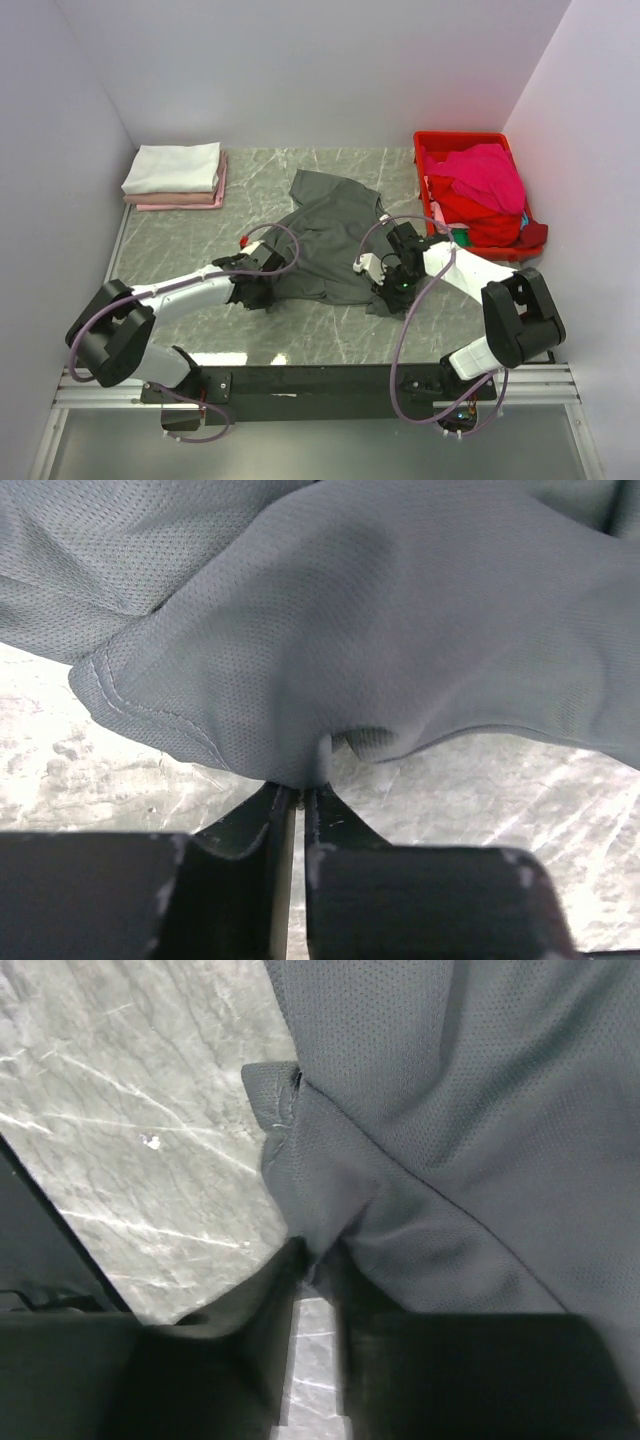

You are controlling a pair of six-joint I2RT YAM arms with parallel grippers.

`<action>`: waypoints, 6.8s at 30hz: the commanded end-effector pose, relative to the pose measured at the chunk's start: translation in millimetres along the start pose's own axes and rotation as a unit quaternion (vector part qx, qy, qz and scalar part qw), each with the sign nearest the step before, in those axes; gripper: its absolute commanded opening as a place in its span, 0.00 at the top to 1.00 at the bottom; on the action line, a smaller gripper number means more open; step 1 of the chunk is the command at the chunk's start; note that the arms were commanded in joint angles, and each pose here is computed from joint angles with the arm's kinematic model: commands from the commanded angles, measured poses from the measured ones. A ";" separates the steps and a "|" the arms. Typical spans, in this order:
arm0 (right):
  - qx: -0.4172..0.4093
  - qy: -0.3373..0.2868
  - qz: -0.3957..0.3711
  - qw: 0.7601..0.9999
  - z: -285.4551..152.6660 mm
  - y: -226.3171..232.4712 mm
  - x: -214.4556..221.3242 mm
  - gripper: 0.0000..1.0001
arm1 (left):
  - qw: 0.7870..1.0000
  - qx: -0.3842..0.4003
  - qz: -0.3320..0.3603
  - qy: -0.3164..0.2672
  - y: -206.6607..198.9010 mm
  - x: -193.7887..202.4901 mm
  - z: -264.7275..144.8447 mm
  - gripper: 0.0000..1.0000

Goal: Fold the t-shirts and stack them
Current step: Flatten the tshirt out

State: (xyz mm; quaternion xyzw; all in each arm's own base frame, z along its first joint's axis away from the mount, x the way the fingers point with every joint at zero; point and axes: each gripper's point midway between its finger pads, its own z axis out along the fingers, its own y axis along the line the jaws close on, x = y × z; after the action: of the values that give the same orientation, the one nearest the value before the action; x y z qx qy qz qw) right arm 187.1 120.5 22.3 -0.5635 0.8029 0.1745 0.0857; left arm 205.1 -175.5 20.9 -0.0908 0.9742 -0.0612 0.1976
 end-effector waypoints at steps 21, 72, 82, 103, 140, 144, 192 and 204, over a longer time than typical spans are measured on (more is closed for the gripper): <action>0.430 -0.357 -0.010 0.830 -430.9 -138.7 -236.0 1.00 | 0.896 0.087 -0.019 -0.436 -14.0 -380.7 -311.2 1.00; 0.061 -0.299 0.065 0.950 -130.9 -19.7 -106.7 0.14 | 0.995 0.022 0.023 -0.090 8.5 -165.2 -2.1 0.32; 0.071 -0.317 0.065 0.943 -139.3 -17.6 -101.9 0.13 | 0.997 -0.069 0.024 -0.025 30.8 -148.1 38.9 0.53; 0.140 -0.303 0.087 0.939 -154.5 -45.2 -89.6 0.13 | 0.988 -0.030 -0.094 0.118 92.0 -70.4 -23.1 1.00; 0.171 -0.277 0.296 0.898 -148.8 -285.3 -152.9 0.23 | 0.956 0.015 -0.067 -0.285 98.5 -233.8 -134.8 0.08; 0.173 -0.282 0.338 0.881 -139.8 -325.7 -164.5 0.32 | 0.952 0.017 -0.045 -0.302 100.6 -230.6 -135.6 0.09; 0.154 -0.274 0.460 0.830 -77.5 -376.3 -153.5 0.68 | 0.963 0.004 -0.023 -0.269 111.0 -201.1 -100.3 0.14; 0.144 -0.276 0.466 0.828 -73.7 -374.4 -155.4 0.89 | 0.964 0.000 -0.024 -0.266 112.2 -201.4 -98.3 0.14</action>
State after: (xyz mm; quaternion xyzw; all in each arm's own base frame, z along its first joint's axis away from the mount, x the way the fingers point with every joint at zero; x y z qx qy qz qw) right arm 586.8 111.0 46.9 -0.0294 0.9407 0.2111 0.2639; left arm 320.4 -19.7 151.8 -0.1273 0.8966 -0.0417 0.4220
